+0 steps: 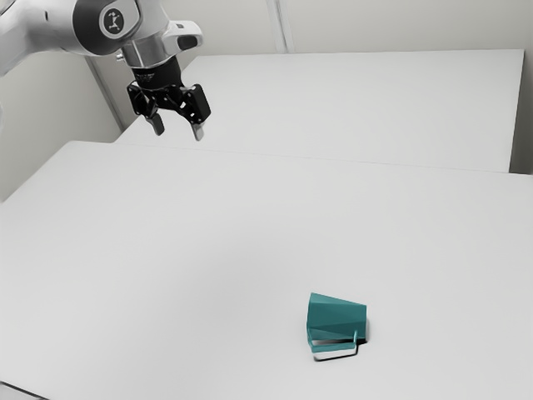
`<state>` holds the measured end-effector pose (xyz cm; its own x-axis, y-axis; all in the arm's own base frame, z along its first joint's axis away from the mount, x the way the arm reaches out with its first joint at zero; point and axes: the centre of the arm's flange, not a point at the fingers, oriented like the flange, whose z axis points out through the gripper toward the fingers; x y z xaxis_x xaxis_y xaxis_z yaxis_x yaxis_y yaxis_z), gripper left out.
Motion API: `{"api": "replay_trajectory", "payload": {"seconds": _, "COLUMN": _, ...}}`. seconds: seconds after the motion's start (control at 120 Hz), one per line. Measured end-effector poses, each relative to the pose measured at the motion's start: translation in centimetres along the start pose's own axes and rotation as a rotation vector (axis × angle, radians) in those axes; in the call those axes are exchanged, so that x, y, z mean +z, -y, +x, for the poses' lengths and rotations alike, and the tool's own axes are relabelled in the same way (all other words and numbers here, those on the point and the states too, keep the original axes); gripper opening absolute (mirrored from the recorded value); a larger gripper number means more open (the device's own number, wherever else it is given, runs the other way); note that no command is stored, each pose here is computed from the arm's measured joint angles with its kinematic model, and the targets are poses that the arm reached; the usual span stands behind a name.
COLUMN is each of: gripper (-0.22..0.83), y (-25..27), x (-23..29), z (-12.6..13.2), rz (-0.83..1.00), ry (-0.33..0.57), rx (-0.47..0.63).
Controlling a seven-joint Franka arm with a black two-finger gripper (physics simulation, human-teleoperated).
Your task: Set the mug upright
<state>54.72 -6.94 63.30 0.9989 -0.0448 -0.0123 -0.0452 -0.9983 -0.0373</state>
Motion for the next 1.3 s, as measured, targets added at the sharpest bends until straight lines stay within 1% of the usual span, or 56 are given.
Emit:
{"api": "replay_trajectory", "payload": {"seconds": 0.233, "gripper": 0.59, "y": -0.2, "x": 0.0, "z": 0.0, "rz": -0.005, "ry": 0.0, "rx": 0.006}}
{"api": "replay_trajectory", "payload": {"seconds": 0.433, "gripper": 0.59, "y": -1.0, "x": 0.9, "z": -0.1, "rz": -0.098, "ry": 0.021, "rx": 0.008}}
{"api": "replay_trajectory", "payload": {"seconds": 0.625, "gripper": 0.59, "y": -2.1, "x": 7.3, "z": 0.2, "rz": -0.243, "ry": 0.053, "rx": 0.018}}
{"api": "replay_trajectory", "payload": {"seconds": 0.875, "gripper": 0.59, "y": -2.9, "x": 13.7, "z": -0.1, "rz": -0.477, "ry": 0.021, "rx": 0.015}}
{"api": "replay_trajectory", "payload": {"seconds": 1.117, "gripper": 0.59, "y": -1.9, "x": 19.1, "z": -1.7, "rz": -0.661, "ry": -0.04, "rx": -0.032}}
{"api": "replay_trajectory", "payload": {"seconds": 1.3, "gripper": 0.59, "y": -2.5, "x": 23.8, "z": -3.4, "rz": -0.822, "ry": -0.075, "rx": -0.056}}
